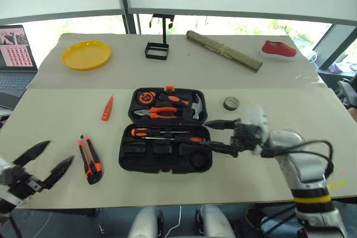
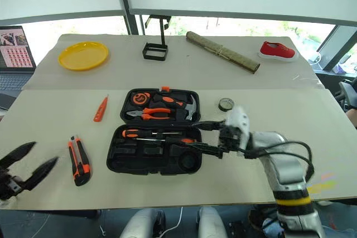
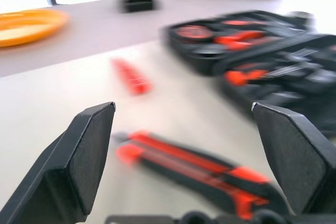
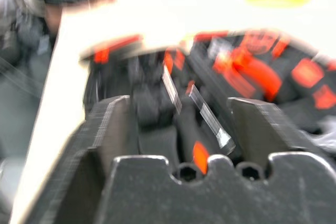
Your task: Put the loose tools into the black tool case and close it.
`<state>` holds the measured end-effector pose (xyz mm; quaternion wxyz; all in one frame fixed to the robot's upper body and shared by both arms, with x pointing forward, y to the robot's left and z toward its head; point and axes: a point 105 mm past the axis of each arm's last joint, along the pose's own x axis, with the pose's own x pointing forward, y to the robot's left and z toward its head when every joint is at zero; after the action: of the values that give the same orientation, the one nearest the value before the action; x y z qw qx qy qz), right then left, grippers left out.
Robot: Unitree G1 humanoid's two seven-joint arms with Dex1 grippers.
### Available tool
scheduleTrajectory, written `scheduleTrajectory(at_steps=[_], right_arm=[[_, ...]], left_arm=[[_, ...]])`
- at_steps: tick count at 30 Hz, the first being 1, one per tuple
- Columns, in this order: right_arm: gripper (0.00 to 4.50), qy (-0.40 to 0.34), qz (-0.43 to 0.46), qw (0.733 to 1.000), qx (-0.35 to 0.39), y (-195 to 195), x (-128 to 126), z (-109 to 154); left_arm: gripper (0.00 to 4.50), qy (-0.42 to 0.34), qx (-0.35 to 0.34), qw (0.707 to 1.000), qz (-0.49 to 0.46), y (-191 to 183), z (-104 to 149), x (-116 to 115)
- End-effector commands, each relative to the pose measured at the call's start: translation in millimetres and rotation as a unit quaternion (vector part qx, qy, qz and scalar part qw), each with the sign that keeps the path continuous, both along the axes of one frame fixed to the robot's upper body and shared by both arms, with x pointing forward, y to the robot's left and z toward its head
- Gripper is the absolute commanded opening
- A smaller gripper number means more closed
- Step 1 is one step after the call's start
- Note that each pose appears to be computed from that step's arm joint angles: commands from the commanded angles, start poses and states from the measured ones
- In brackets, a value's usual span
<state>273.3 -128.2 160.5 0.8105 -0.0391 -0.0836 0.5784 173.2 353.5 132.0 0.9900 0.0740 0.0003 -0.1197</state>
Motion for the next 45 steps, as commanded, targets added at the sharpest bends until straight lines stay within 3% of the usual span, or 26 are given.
scheduleTrajectory(at_steps=[1, 4, 7, 15, 19, 21, 25, 32, 36, 39, 43, 44, 45], right_arm=[[4.43, -0.094, -0.074, 0.989, 0.082, -23, -4, 20], [4.43, -0.101, -0.124, 0.974, 0.163, -28, -4, 29], [4.43, -0.125, -0.131, 0.967, 0.179, -21, -11, 33], [4.43, -0.161, -0.107, 0.974, 0.117, -23, -27, 19], [4.43, -0.164, -0.096, 0.977, 0.093, -25, -29, 11], [4.43, -0.166, -0.094, 0.975, 0.114, -20, -26, 21], [4.43, -0.174, -0.059, 0.975, 0.125, -3, -25, 39], [4.43, -0.170, -0.041, 0.979, 0.105, 12, -16, 45], [4.43, -0.157, -0.044, 0.983, 0.085, 10, -12, 40], [4.50, -0.149, -0.046, 0.985, 0.078, 5, -11, 38], [4.50, -0.145, -0.050, 0.986, 0.070, -5, -12, 36], [4.50, -0.144, -0.051, 0.986, 0.068, -7, -12, 35], [4.50, -0.139, -0.052, 0.987, 0.064, -11, -12, 33]], left_arm=[[4.50, 0.036, 0.002, 0.994, 0.104, 30, -7, -15], [4.50, 0.078, -0.030, 0.987, 0.135, 34, -13, -8], [4.50, 0.086, -0.064, 0.982, 0.156, 35, -5, 8], [4.50, 0.144, -0.083, 0.985, 0.038, -28, 34, 101], [4.50, 0.201, -0.069, 0.977, 0.025, -45, 25, 136], [4.50, 0.226, -0.067, 0.971, 0.040, -52, 18, 165], [4.50, 0.249, -0.046, 0.964, 0.074, -53, 7, 198], [4.50, 0.261, -0.024, 0.962, 0.074, -60, -5, 218], [4.50, 0.270, -0.044, 0.959, 0.077, -65, -10, 224], [3.83, 0.289, -0.038, 0.955, 0.049, -74, -22, 221], [2.24, 0.290, -0.035, 0.955, 0.051, -72, -27, 219], [2.03, 0.290, -0.035, 0.955, 0.050, -71, -28, 218], [1.48, 0.281, -0.038, 0.957, 0.053, -70, -27, 219]])
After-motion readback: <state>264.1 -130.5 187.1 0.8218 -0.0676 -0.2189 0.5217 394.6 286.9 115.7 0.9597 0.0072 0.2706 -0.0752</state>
